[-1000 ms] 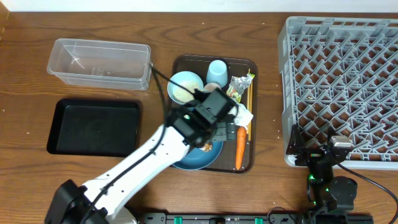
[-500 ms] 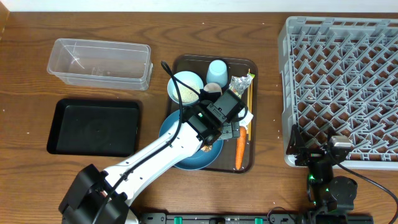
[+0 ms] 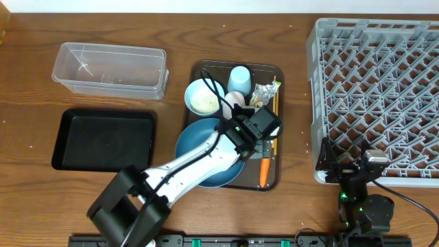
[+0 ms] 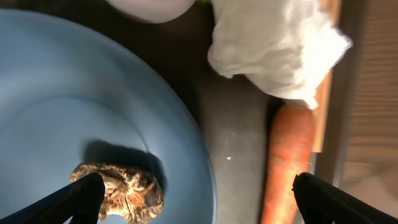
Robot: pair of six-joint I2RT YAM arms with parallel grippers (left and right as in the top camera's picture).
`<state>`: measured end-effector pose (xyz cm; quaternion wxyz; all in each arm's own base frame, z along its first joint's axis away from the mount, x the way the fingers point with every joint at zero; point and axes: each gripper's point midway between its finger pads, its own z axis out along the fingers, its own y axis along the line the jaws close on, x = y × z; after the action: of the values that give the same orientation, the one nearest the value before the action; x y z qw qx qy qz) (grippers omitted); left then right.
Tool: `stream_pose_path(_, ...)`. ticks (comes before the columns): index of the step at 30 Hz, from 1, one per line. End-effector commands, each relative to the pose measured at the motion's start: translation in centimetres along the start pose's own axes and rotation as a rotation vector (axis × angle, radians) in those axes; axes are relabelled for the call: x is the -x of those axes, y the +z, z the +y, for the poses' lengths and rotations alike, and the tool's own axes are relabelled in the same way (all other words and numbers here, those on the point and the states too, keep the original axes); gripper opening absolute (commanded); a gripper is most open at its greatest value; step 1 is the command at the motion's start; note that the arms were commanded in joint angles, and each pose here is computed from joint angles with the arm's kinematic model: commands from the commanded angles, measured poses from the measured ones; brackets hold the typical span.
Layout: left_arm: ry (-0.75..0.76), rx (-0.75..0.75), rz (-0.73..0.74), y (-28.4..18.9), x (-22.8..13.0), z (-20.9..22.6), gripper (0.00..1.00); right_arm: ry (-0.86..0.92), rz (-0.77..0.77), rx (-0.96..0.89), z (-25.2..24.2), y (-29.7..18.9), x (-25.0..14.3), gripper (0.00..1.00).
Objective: Sort waste into correct bins and load items into the dishwasher rack
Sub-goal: 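Lower the left gripper and grasp the blue plate's rim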
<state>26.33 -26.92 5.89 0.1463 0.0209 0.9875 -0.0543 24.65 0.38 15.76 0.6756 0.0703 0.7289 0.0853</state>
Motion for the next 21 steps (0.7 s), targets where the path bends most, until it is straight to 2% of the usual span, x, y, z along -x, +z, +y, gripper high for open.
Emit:
stream_pose_path(1,0.000,0.035,0.001,0.8,0.1,0.2,0.98,-0.009,-0.003,-0.012,-0.3,0.0,0.0,0.99)
stream_pose_path(5,0.003,0.048,0.014,1.6,-0.1,0.3,0.99,-0.009,-0.003,-0.012,-0.3,0.0,0.0,0.99)
stream_pose_path(7,0.004,0.053,0.019,1.8,-0.2,0.4,0.93,-0.009,-0.003,-0.012,-0.3,0.0,0.0,0.99)
stream_pose_path(17,0.017,0.097,0.048,4.2,-0.9,0.8,0.92,-0.009,-0.003,-0.012,-0.3,0.0,0.0,0.99)
stream_pose_path(21,0.015,0.096,0.033,4.2,-0.6,0.8,0.86,-0.009,-0.003,-0.012,-0.3,0.0,0.0,0.99)
